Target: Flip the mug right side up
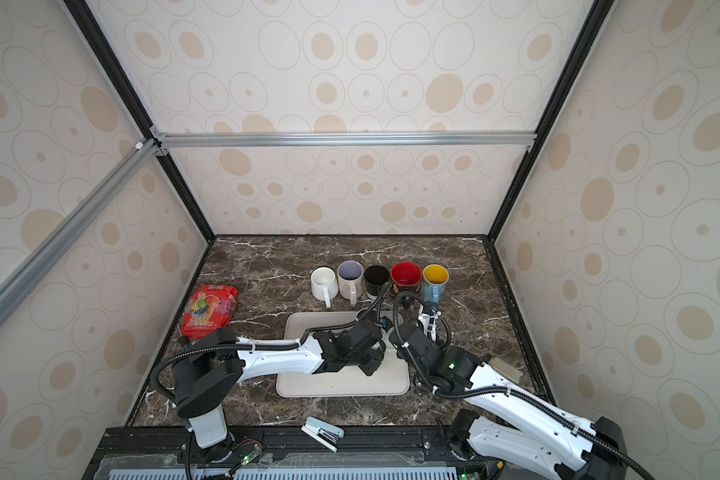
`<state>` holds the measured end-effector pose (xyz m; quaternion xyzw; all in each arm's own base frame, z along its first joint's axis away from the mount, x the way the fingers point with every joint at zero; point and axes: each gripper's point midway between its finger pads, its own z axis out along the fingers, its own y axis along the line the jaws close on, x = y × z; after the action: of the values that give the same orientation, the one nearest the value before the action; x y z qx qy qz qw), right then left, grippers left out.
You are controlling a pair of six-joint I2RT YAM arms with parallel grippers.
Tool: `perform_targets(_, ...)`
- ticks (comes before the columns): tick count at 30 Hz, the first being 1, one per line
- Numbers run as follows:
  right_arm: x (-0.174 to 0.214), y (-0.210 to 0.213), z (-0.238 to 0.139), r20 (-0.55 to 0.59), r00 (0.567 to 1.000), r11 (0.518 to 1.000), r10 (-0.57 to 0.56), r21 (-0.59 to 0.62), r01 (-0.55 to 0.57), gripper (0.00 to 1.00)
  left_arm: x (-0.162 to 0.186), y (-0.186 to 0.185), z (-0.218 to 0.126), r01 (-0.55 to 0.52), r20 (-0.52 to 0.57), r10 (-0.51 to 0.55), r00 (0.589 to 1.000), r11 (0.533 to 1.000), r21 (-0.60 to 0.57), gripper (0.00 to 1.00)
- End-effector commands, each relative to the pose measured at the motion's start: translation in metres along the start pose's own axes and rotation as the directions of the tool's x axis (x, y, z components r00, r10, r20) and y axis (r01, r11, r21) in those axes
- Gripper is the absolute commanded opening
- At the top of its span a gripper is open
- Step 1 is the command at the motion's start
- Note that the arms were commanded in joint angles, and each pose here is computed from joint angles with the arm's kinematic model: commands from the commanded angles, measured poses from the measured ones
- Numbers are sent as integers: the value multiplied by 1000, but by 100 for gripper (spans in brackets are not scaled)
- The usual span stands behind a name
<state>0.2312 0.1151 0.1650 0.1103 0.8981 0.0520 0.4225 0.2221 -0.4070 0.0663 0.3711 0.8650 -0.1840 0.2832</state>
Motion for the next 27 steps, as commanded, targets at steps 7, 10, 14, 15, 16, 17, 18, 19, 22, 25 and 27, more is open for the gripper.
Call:
perform_targets(7,-2,-10,-2,12,1000,999,26,26,-26,46,-18,-8,-10,-30,53,29,998,999,17,0)
perform_targets(10,-1,-13,-3,10,1000,999,24,35,-24,46,-24,-10,-20,-35,82,33,996,999,31,0)
perform_targets(14,-1,-17,-5,12,1000,999,27,43,-27,46,-30,-13,-33,-43,106,38,994,998,46,0)
perform_targets(15,-1,-18,-6,15,999,999,29,43,-29,46,-32,-13,-36,-43,110,37,993,998,49,0)
perform_targets(16,-1,-19,-6,17,999,999,30,44,-30,46,-33,-14,-40,-44,115,38,993,998,52,0)
perform_targets(17,-2,-19,-6,19,999,999,31,44,-32,46,-34,-14,-42,-45,116,38,992,998,54,0)
perform_targets(18,-2,-19,-7,20,999,999,32,42,-33,46,-35,-15,-44,-45,120,38,992,997,58,0)
perform_targets(19,-2,-20,-7,23,999,999,34,42,-35,46,-36,-15,-47,-45,123,37,992,997,63,0)
perform_targets(22,-4,-22,-9,26,999,998,32,49,-33,46,-40,-18,-56,-42,135,30,990,996,80,0)
perform_targets(25,-6,-28,-13,39,999,998,33,61,-35,46,-48,-19,-71,-31,166,15,986,995,90,0)
perform_targets(27,-8,-32,-16,52,998,997,36,65,-40,46,-56,-19,-85,-27,194,8,981,995,94,0)
